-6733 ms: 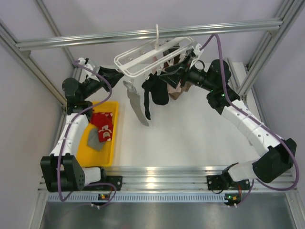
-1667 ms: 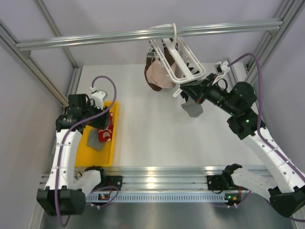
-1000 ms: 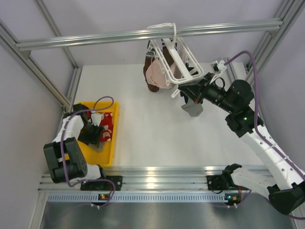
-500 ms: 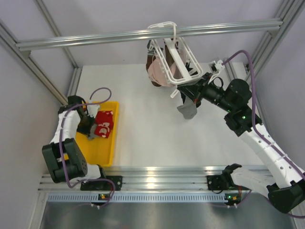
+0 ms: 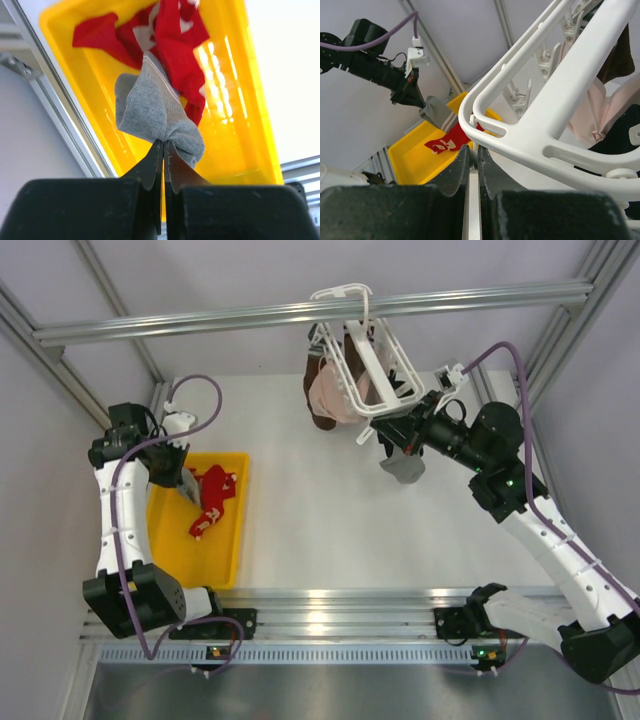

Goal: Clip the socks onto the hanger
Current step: Pick up the sock from the bin.

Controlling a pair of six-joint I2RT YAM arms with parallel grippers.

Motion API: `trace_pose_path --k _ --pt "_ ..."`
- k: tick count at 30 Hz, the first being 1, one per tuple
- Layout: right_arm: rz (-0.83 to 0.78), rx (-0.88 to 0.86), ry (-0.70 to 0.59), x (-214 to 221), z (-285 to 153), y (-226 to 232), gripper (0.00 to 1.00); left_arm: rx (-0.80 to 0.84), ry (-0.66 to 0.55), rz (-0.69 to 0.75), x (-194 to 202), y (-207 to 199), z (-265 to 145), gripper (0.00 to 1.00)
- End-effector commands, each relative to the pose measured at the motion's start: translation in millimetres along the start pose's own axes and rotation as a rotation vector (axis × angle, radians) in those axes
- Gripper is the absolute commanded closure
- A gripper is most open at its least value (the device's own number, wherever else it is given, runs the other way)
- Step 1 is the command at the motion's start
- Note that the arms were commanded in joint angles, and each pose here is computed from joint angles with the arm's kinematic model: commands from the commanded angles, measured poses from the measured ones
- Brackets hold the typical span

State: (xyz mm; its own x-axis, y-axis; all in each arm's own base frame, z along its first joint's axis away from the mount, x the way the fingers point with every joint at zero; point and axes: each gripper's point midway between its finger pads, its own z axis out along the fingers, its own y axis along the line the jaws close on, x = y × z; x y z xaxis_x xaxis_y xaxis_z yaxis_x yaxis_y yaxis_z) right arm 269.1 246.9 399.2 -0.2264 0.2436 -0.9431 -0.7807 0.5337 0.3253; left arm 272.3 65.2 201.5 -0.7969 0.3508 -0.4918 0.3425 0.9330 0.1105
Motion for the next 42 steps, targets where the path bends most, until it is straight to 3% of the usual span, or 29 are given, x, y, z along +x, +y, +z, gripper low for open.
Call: trace_pose_path --k 1,10,14,24,30,34,42 --pt "-0.042 -0.012 -0.056 -23.6 1.1 4.5 1.0 0.043 -0.127 -0.027 -31.3 -6.5 -18.2 1.0" --pt "-0.039 -0.005 -0.056 -22.5 1.0 3.1 1.0 0.184 -0.226 -0.075 -55.1 -27.2 -14.4 1.0" --pt "-0.037 -0.004 -0.052 -20.4 0.7 2.0 1.0 0.203 -0.326 -0.101 -76.5 -31.0 -26.5 1.0" --pt "-0.03 -0.007 -0.047 -18.4 1.6 2.2 1.0 0.192 -0.416 -0.193 -94.1 -27.9 -31.1 1.0" --pt "-0.027 -0.01 -0.047 -17.3 1.5 2.6 1.0 0.232 -0.228 -0.133 -48.1 -30.6 22.7 1.0" --pt "-0.026 -0.009 -0.053 -18.5 -0.2 3.2 1.0 0.228 -0.02 -0.039 15.2 -32.8 62.5 1.0" --pt "-0.03 0.002 -0.042 -14.9 -2.7 1.5 1.0 0.216 0.183 0.206 84.4 -33.0 67.1 1.0"
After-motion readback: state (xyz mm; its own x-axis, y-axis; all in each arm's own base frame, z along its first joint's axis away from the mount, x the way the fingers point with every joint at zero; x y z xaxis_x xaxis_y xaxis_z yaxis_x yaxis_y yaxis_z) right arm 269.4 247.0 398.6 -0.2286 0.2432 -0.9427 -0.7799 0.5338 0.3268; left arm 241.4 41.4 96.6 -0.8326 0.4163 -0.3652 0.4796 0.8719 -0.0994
